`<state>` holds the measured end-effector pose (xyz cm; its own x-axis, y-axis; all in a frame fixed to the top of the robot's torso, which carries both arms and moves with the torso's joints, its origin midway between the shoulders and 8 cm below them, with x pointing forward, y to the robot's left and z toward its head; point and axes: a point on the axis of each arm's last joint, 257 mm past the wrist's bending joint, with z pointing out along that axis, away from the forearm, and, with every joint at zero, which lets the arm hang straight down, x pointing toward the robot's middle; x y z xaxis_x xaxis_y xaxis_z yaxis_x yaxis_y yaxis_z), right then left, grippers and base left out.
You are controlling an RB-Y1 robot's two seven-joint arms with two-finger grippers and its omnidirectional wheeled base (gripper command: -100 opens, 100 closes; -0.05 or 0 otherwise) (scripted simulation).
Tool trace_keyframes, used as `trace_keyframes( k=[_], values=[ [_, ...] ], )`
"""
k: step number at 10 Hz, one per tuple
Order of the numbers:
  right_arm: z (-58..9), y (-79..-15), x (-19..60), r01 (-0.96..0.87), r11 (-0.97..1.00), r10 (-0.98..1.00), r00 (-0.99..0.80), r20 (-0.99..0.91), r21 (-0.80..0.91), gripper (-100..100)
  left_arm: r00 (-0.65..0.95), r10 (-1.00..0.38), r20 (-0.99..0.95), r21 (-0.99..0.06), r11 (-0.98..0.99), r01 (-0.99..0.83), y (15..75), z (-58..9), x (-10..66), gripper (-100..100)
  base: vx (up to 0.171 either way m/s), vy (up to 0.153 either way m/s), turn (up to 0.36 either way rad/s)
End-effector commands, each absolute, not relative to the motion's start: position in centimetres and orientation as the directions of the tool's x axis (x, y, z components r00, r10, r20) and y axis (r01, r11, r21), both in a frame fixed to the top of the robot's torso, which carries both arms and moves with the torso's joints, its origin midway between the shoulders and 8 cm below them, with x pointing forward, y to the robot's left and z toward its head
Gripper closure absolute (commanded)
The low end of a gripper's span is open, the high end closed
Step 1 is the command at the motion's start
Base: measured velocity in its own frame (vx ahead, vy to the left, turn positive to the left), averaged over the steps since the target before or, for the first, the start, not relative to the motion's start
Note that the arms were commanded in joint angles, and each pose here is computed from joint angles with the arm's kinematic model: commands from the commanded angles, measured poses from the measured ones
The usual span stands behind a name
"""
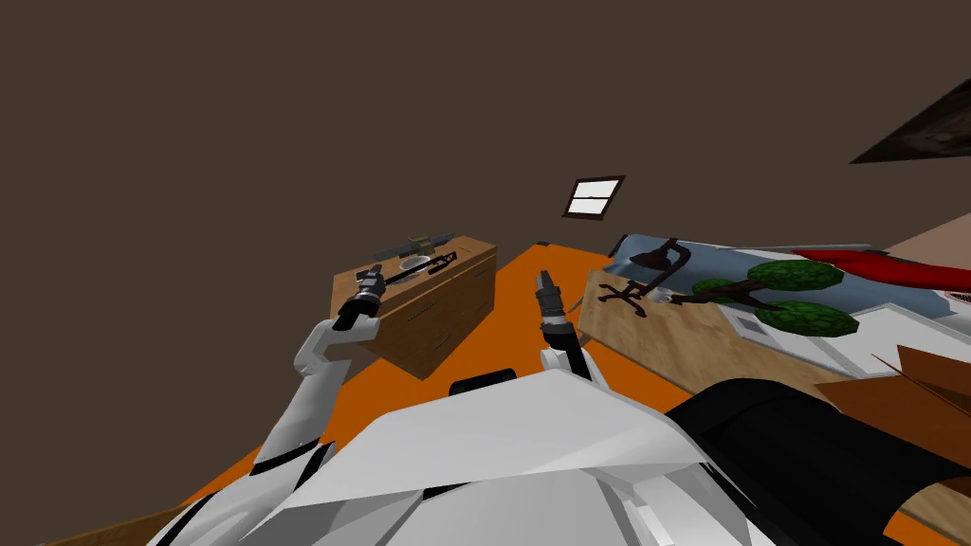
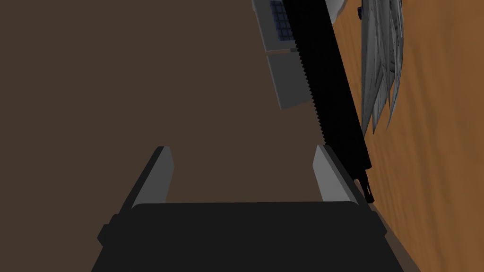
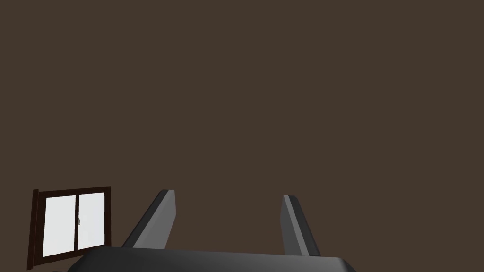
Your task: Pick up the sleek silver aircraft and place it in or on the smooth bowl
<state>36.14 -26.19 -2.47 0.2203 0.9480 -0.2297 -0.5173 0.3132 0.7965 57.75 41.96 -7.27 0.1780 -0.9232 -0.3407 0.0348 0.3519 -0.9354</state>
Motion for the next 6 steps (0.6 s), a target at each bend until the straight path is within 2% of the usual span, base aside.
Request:
trace_keyframes(
  k=[1, 6],
  values=[
    [-2.5, -26.2, 36.1, -0.517, 0.313, 0.948, 0.220, -0.230, 0.796, 0, 0.191, -0.921, -0.340, -0.939, 0.345, -0.009, 43.0, -7.9, 58.6, -100, -0.033, 0.015, -0.001],
    [-2.5, -26.2, 36.1, -0.517, 0.313, 0.948, 0.220, -0.230, 0.796, 0, 0.289, -0.891, -0.350, -0.936, 0.323, -0.138, 49.1, -7.4, 60.2, -100, -0.040, 0.019, -0.078]
  ],
)
